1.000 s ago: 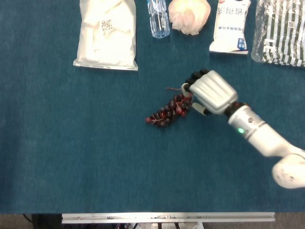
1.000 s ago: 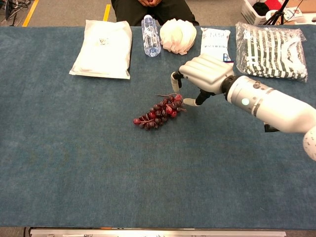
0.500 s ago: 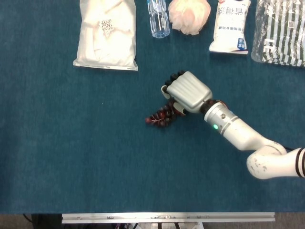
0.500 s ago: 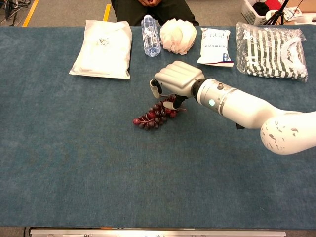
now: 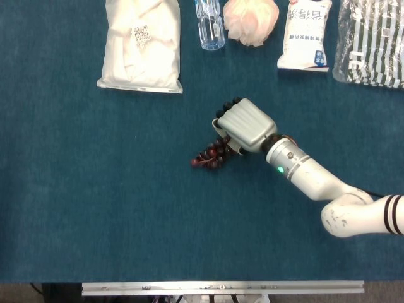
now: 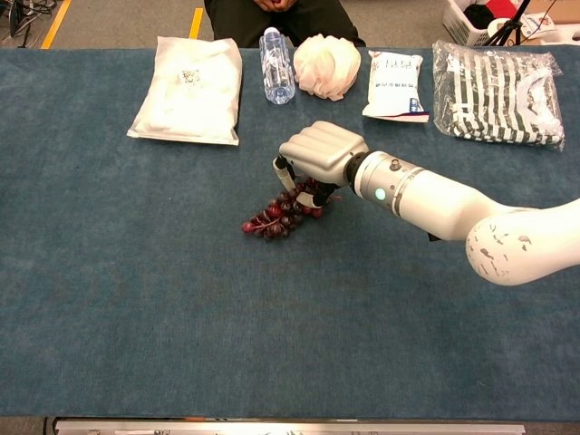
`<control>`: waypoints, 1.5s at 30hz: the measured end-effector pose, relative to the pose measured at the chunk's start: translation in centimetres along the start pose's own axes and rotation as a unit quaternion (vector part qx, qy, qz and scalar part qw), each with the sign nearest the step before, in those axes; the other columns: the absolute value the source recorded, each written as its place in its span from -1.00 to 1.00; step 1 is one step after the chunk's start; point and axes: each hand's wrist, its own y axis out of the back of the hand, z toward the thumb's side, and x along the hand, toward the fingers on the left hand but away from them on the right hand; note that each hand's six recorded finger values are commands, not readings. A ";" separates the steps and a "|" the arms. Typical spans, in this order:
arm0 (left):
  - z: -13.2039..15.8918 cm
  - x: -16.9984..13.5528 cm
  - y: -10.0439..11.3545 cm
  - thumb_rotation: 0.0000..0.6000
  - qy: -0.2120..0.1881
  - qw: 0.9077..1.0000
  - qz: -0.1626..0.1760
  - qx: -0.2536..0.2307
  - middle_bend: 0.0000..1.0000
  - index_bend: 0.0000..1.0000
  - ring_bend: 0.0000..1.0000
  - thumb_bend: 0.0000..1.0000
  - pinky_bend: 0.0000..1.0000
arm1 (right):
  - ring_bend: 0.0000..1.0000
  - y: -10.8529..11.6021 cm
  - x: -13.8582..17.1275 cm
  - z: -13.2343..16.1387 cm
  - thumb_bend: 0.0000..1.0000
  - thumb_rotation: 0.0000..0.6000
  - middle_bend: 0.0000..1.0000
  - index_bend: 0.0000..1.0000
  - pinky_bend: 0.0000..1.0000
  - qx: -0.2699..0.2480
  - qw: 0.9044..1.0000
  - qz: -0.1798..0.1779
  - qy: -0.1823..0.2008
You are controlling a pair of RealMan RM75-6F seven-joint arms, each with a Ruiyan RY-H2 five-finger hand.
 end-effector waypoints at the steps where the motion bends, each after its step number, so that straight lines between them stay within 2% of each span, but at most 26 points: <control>1: 0.0 0.0 0.0 1.00 0.000 1.000 0.000 0.000 -0.38 -0.38 -0.54 -0.49 -0.65 | -0.38 0.0 0.0 0.0 -0.31 1.00 -0.09 0.21 -0.35 0.000 1.000 -0.001 0.000; 6: -0.1 0.0 0.0 1.00 0.002 1.000 0.000 0.001 -0.38 -0.38 -0.54 -0.49 -0.65 | -0.38 0.0 -0.1 0.2 -0.32 1.00 -0.08 0.22 -0.35 -0.002 1.000 -0.002 0.002; 11: -0.2 0.0 0.0 1.00 0.003 1.000 0.000 0.002 -0.38 -0.38 -0.54 -0.49 -0.65 | -0.38 -0.1 0.0 0.1 -0.34 1.00 -0.08 -0.17 -0.35 -0.001 1.000 0.001 0.006; 17: -0.2 0.0 0.0 1.00 0.003 1.000 0.001 0.002 -0.38 -0.38 -0.54 -0.49 -0.65 | -0.38 0.3 0.2 0.1 -0.34 1.00 -0.08 -0.37 -0.35 -0.002 1.000 -0.006 0.009; 25: -0.2 0.1 0.0 1.00 0.003 1.000 0.002 0.002 -0.38 -0.38 -0.54 -0.49 -0.65 | -0.38 1.2 1.1 -0.5 -0.34 1.00 -0.08 -0.35 -0.35 -0.002 1.000 -0.021 0.006; 35: -0.3 -0.1 0.1 1.00 0.006 1.000 0.002 0.003 -0.38 -0.38 -0.54 -0.49 -0.65 | -0.38 -0.3 1.0 -0.3 -0.33 1.00 -0.08 -0.12 -0.35 0.006 1.000 0.003 0.005; 45: -0.5 -0.1 0.1 1.00 0.009 1.000 0.002 0.003 -0.38 -0.38 -0.54 -0.49 -0.65 | -0.38 0.0 0.3 0.2 -0.31 1.00 -0.08 -0.10 -0.35 0.001 1.000 -0.003 0.007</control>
